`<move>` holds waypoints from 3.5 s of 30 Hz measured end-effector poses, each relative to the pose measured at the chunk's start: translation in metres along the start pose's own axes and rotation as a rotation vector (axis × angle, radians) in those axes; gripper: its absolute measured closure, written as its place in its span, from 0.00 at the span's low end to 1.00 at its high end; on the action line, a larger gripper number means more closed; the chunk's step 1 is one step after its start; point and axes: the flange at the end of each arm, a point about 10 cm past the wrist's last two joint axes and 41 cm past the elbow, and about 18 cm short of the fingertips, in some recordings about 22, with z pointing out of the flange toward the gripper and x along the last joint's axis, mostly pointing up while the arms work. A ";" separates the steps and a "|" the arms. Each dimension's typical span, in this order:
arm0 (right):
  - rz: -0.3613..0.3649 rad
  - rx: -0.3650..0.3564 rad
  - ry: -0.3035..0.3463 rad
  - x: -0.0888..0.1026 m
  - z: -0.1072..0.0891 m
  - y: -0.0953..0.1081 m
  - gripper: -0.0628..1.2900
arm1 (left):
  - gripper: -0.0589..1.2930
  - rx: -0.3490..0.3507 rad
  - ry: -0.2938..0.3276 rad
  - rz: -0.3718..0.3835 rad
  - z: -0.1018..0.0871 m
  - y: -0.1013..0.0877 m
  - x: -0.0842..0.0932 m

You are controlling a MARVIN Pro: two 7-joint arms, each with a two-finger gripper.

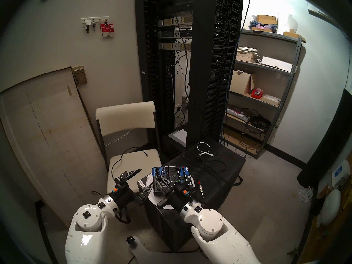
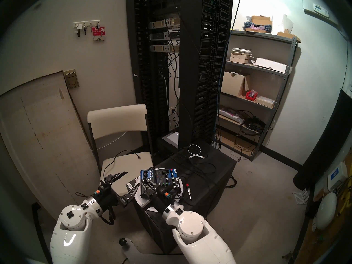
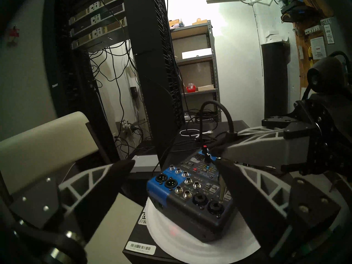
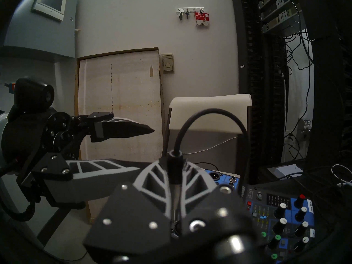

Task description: Insert aux cable

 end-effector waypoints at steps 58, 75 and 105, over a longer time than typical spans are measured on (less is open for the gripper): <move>-0.020 -0.012 0.010 -0.011 0.008 0.005 0.93 | 0.08 0.017 0.001 0.002 -0.007 -0.004 -0.002; -0.025 -0.013 0.016 -0.008 0.003 0.011 0.93 | 0.08 0.009 0.007 0.003 -0.003 -0.003 0.000; -0.011 -0.006 0.007 -0.010 -0.001 0.008 0.93 | 0.08 0.019 0.006 0.003 -0.002 -0.001 -0.001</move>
